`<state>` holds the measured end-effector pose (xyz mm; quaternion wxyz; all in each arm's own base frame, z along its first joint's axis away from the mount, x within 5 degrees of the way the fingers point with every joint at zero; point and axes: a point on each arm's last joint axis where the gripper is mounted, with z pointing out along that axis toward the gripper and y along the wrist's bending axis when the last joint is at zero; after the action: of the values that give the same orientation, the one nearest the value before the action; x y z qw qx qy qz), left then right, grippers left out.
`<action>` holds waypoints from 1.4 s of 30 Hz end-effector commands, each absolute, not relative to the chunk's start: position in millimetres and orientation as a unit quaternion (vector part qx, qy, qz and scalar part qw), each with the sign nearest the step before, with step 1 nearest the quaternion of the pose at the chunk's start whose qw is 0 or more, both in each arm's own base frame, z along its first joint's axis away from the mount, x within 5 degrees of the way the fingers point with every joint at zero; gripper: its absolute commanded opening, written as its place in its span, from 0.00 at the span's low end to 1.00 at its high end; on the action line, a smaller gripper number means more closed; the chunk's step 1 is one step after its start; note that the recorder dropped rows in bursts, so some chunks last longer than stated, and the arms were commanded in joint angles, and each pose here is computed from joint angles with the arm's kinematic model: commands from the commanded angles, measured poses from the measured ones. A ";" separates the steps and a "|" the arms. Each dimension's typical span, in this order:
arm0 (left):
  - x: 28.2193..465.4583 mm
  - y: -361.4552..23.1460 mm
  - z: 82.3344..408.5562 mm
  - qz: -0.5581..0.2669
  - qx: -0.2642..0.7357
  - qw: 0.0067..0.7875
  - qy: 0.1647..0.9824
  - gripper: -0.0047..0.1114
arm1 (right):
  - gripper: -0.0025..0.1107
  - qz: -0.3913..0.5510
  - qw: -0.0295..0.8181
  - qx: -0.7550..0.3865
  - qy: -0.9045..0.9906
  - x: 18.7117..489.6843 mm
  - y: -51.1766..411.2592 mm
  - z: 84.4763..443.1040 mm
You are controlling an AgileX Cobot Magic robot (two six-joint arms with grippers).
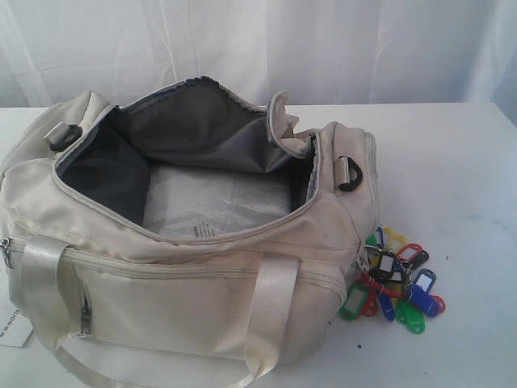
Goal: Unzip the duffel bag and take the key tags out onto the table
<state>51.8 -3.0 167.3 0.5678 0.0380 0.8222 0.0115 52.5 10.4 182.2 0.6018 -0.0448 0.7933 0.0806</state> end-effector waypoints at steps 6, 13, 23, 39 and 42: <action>51.8 -1.1 166.6 0.019 0.019 0.569 0.822 0.04 | 0.02 0.084 0.602 -0.041 0.793 52.3 10.4 181.6; 51.8 -1.1 166.6 0.019 0.019 0.569 0.822 0.04 | 0.02 0.084 0.602 -0.041 0.793 52.3 10.4 181.6; 51.8 -1.1 166.6 0.019 0.019 0.569 0.822 0.04 | 0.02 0.084 0.602 -0.041 0.793 52.3 10.4 181.6; 51.8 -1.1 166.6 0.019 0.019 0.569 0.822 0.04 | 0.02 0.084 0.602 -0.041 0.793 52.3 10.4 181.6; 51.8 -1.1 166.6 0.019 0.019 0.569 0.822 0.04 | 0.02 0.084 0.602 -0.041 0.793 52.3 10.4 181.6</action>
<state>51.8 -1.0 167.3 0.5674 0.0250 0.8227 0.0230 52.4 10.4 181.7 0.5993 -0.0448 0.7952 0.0807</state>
